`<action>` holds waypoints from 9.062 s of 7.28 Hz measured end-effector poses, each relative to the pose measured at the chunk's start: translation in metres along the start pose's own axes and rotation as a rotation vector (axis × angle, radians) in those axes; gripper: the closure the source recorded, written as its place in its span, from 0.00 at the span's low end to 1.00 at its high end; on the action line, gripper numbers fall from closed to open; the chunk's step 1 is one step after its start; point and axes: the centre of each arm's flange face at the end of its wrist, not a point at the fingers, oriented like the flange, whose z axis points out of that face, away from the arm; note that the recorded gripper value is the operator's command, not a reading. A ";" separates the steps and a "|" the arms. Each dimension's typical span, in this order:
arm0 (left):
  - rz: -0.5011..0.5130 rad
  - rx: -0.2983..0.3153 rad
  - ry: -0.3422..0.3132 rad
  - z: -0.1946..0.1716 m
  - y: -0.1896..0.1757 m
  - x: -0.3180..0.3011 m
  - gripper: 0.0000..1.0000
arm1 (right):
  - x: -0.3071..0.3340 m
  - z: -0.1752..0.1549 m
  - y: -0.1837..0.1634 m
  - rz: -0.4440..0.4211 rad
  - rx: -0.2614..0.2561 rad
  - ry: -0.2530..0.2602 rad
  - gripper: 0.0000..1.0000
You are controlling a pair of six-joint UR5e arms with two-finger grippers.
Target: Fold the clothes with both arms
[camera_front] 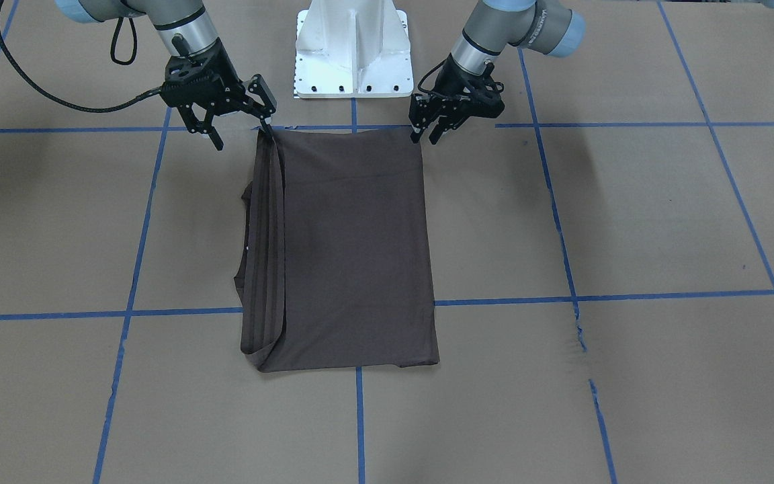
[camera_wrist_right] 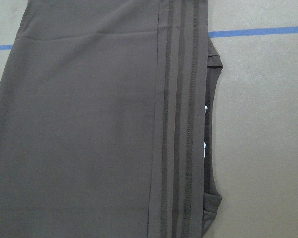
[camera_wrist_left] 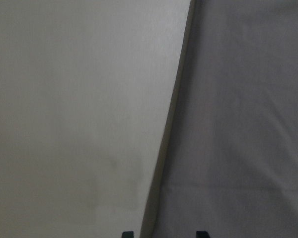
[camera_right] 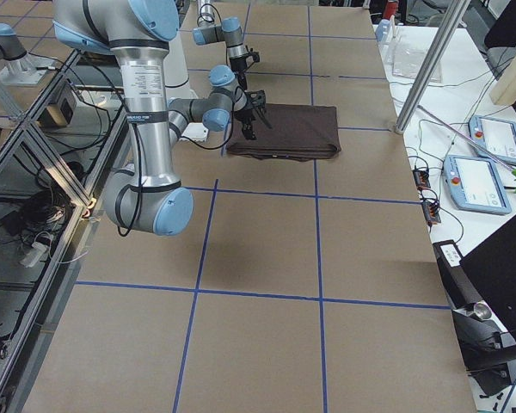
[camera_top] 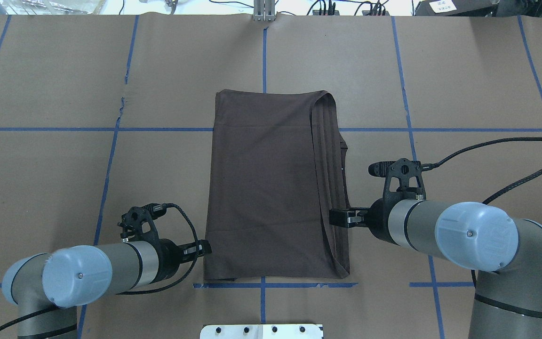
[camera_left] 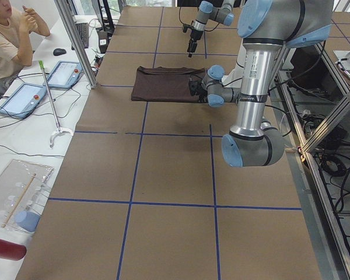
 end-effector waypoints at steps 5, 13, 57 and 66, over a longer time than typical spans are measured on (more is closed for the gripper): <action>0.004 -0.021 -0.019 0.018 0.017 0.001 0.49 | 0.000 0.001 0.000 0.000 -0.001 0.001 0.00; 0.022 -0.056 -0.048 0.025 0.044 0.006 1.00 | 0.002 0.003 0.001 0.007 -0.001 0.006 0.00; 0.024 -0.044 -0.022 0.021 0.038 0.019 1.00 | -0.044 0.087 0.086 0.548 -0.009 0.284 0.15; 0.017 -0.044 -0.026 0.022 0.039 0.017 1.00 | -0.071 0.102 0.108 0.593 -0.008 0.335 1.00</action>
